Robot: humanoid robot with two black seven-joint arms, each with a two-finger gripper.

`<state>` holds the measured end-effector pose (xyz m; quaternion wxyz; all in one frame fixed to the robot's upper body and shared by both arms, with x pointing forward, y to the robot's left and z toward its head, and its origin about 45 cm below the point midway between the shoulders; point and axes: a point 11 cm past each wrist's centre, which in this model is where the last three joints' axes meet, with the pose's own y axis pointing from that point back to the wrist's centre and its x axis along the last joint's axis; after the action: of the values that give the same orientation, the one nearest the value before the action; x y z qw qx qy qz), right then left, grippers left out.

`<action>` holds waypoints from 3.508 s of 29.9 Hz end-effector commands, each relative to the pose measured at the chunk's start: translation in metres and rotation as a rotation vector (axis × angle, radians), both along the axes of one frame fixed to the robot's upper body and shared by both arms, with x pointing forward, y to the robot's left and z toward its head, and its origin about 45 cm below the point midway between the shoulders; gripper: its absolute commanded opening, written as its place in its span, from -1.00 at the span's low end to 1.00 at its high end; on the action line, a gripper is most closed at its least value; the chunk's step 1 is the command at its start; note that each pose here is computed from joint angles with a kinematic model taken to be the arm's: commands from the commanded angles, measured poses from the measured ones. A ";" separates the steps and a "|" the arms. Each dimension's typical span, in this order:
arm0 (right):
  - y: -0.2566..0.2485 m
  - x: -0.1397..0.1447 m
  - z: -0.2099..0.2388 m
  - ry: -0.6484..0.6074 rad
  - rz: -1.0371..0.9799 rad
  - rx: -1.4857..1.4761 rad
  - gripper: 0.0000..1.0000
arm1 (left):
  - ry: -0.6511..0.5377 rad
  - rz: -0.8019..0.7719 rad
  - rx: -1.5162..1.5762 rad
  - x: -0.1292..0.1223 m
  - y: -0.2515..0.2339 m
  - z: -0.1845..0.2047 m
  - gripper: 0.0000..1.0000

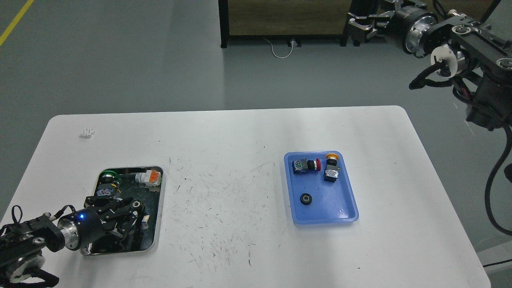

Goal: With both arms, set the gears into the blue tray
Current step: 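Grasp a second black gear in the metal tray with the left gripper, then carry the second gear toward the blue tray and release it on the table, then lift the left arm away and bring the right gripper to the gear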

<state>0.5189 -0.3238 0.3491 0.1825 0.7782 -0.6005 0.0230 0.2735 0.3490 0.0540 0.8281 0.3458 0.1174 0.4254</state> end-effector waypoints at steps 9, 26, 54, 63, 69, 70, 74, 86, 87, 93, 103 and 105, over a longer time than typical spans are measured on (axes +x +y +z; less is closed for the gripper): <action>-0.001 0.001 -0.003 0.004 -0.007 0.001 0.84 | -0.049 -0.065 -0.035 0.021 -0.007 0.041 -0.60; -0.024 0.001 -0.004 0.009 -0.064 -0.012 0.84 | -0.016 -0.429 -0.096 0.026 -0.158 0.061 -0.58; -0.024 0.007 -0.026 0.049 -0.103 -0.042 0.85 | -0.008 -0.549 0.013 0.046 -0.276 0.004 -0.55; -0.024 0.007 -0.026 0.049 -0.101 -0.043 0.85 | 0.003 -0.535 0.032 0.045 -0.269 -0.003 -0.54; -0.024 0.006 -0.027 0.051 -0.101 -0.044 0.85 | 0.000 -0.532 0.032 0.047 -0.268 -0.003 -0.30; -0.024 0.006 -0.027 0.051 -0.100 -0.044 0.85 | 0.001 -0.531 0.031 0.047 -0.268 -0.003 -0.20; -0.025 0.006 -0.028 0.051 -0.101 -0.044 0.86 | 0.010 -0.509 0.010 0.048 -0.269 -0.001 0.16; -0.018 0.005 -0.031 0.062 -0.069 -0.038 0.91 | -0.061 -0.363 -0.128 0.094 -0.286 0.052 0.92; -0.016 0.004 -0.035 0.070 -0.058 -0.037 0.93 | -0.079 -0.348 -0.157 0.104 -0.291 0.066 0.93; 0.035 -0.005 -0.057 0.124 0.104 -0.013 0.97 | -0.172 -0.167 -0.173 0.167 -0.198 0.129 0.95; 0.161 -0.053 -0.122 0.267 0.456 -0.101 0.97 | -0.259 0.100 0.012 0.151 0.052 0.216 0.95; 0.183 -0.068 -0.135 0.298 0.522 -0.116 0.97 | -0.264 0.138 0.042 0.139 0.087 0.229 0.95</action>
<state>0.4710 -0.1723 0.2328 0.2830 0.8749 -0.3928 -0.0094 0.4292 0.3865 0.2644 0.8178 0.2834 0.0255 0.5002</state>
